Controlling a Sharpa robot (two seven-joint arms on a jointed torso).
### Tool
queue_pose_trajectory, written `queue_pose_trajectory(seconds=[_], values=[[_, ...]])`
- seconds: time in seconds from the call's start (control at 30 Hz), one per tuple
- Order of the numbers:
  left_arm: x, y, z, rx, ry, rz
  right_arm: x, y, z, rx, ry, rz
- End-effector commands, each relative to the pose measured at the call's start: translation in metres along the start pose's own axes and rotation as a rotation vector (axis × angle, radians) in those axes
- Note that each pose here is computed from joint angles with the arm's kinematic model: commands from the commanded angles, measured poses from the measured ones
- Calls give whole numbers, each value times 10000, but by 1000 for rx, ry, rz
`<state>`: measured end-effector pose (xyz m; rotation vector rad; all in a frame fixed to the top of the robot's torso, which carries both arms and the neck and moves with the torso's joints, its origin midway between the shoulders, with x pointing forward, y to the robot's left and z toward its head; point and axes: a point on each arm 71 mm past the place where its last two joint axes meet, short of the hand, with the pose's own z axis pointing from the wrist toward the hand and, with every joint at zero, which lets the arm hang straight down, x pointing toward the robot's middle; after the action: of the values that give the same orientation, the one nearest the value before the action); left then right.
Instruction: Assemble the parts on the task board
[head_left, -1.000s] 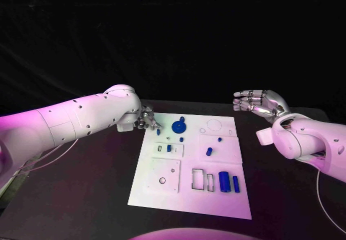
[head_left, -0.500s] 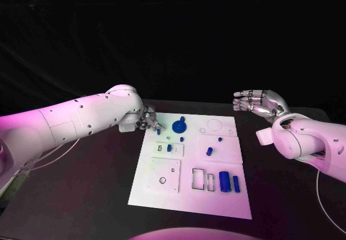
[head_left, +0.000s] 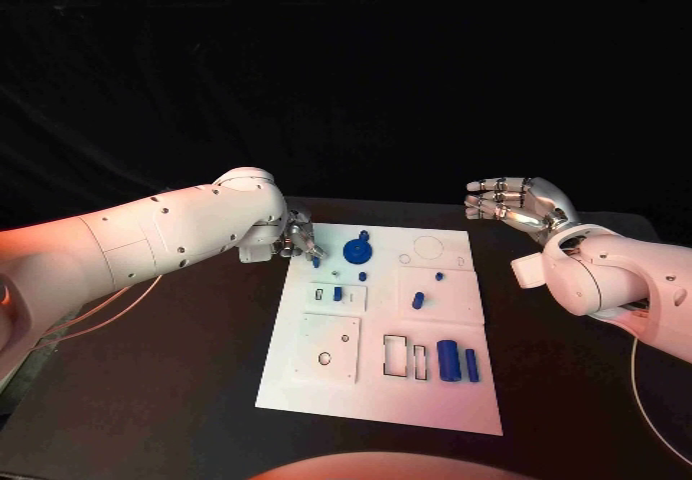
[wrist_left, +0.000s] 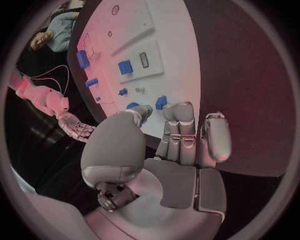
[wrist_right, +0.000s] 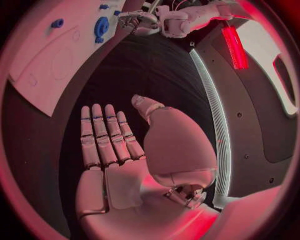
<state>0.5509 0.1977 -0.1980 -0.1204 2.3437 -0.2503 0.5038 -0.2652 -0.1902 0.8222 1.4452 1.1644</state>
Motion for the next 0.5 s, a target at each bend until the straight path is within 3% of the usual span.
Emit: queue_pose_trajectory(seconds=[0.03, 0.5], values=[[18, -19, 4, 12, 21, 1, 17, 6, 0, -10, 15, 4], [17, -5, 9, 9, 25, -5, 21, 4, 1, -10, 16, 5]])
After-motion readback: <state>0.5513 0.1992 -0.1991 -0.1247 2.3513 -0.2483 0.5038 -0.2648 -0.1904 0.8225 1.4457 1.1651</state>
